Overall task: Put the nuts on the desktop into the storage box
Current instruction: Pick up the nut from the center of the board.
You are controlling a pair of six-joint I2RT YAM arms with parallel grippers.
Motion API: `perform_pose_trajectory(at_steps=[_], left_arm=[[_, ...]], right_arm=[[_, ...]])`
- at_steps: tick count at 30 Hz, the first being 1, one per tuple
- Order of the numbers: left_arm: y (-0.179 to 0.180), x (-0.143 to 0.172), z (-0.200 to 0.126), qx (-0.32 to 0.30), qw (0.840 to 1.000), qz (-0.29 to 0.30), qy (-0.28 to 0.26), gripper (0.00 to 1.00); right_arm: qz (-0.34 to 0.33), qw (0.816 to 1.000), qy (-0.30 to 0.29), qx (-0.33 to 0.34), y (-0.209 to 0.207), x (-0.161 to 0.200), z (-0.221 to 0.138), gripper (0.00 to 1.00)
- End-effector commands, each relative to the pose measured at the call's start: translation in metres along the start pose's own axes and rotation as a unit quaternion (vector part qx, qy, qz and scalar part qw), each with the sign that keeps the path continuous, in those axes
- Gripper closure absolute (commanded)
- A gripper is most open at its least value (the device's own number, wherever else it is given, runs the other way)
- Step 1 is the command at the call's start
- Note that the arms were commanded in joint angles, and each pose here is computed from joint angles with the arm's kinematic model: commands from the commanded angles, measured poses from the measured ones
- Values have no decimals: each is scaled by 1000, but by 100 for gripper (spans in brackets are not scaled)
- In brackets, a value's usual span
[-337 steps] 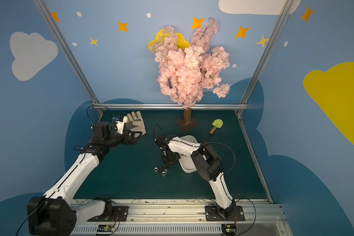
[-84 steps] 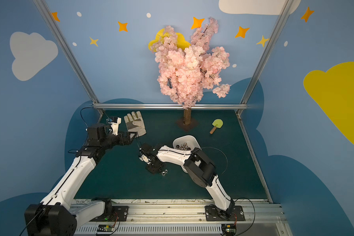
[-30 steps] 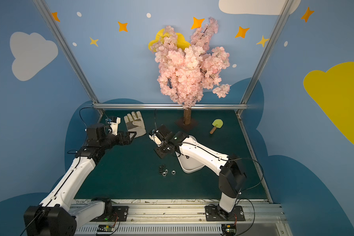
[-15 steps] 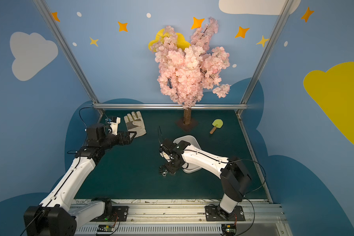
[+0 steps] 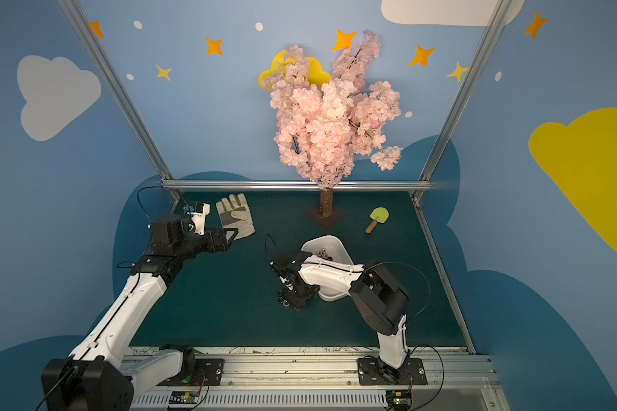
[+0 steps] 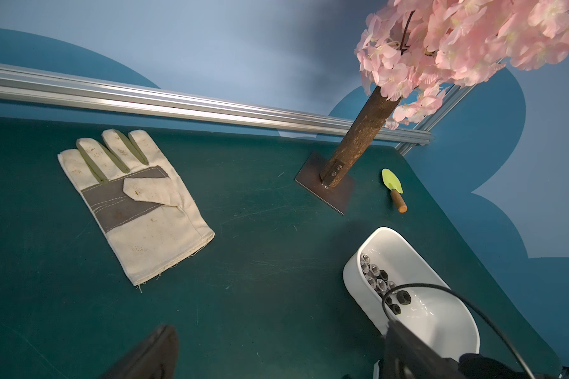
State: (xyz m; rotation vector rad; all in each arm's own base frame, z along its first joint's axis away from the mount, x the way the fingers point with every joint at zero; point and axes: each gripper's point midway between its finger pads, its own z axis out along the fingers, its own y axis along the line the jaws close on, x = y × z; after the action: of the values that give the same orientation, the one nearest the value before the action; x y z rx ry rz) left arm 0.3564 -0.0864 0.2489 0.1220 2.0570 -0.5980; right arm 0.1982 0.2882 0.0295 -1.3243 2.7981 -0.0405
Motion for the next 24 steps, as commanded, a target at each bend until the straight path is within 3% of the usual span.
perform_pose_trajectory(at_steps=[1,6,11,14,18,24], left_arm=[[-2,-3,-2,3,1000,4,-4,0],[-1,-3,-2,0,1000,5,-4,0],[-1,-3,-2,-1,1000,6,-4,0],[0,-3,-1,-1,1000,5,-3,0],[0,-2,-2,-3,1000,6,-1,0],[0,-3,-3,-4,1000,7,-5,0]], right_arm=[[2,1000,-10,1,-1,-13,2,35],[3,1000,-1,-10,3,-14,13,43],[3,1000,3,-25,10,-12,15,71],[5,1000,-2,-29,11,-12,10,82],[8,999,-28,-28,11,-19,-7,92],[23,995,-93,-18,-4,-45,-59,96]])
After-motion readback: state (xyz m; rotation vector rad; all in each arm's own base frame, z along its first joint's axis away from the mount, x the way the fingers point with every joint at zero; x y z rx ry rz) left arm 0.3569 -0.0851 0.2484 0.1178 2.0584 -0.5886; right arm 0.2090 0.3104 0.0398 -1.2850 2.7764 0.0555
